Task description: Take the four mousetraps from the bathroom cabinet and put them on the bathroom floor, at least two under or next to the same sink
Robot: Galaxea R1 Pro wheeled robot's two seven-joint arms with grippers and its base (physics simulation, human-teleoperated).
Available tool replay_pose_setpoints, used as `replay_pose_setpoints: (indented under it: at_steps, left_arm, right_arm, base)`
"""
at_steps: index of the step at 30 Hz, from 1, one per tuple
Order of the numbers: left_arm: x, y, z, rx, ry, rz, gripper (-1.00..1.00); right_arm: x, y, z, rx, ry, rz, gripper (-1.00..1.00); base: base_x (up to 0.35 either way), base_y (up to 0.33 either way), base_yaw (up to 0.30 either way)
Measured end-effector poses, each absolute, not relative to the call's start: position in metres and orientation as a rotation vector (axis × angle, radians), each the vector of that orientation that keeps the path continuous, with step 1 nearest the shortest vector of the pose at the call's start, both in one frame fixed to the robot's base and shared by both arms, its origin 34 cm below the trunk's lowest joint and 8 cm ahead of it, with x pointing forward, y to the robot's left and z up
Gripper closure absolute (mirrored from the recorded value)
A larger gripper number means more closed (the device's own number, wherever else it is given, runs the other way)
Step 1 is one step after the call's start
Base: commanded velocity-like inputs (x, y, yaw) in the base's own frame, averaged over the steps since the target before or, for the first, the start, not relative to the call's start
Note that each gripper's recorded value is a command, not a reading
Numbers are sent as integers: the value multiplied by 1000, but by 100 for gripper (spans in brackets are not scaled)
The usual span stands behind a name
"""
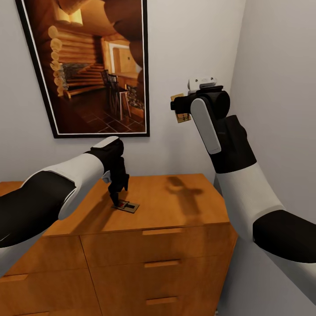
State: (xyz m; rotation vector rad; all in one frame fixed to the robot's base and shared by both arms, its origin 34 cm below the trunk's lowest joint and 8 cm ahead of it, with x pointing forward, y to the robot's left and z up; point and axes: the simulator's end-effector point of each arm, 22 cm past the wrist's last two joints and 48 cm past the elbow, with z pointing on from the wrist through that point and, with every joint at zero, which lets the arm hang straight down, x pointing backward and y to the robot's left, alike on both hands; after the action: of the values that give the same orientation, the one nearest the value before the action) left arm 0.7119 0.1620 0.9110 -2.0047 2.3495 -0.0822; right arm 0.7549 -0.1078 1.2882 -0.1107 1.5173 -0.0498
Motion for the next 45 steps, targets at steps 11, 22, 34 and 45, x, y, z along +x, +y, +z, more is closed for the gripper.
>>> replay_pose_setpoints:
  at_steps: [11,22,34,45]
  left_arm:
    - [712,164,911,-2011,2345,-81,-100]
    - [712,165,910,-2021,2342,-83,-100]
    - [712,167,909,-2028,2336,-78,-100]
    - [712,169,909,-2050,2316,-76,-100]
  right_arm:
    - [755,-108,1288,-111,1517,-50,100]
    - [755,-108,1288,-111,1517,-49,100]
    - [755,-108,1288,-111,1517,-49,100]
    - [755,-109,1288,-109,1518,-50,100]
  base:
    - [0,0,0]
    - [0,0,0]
    - [0,0,0]
    - [0,0,0]
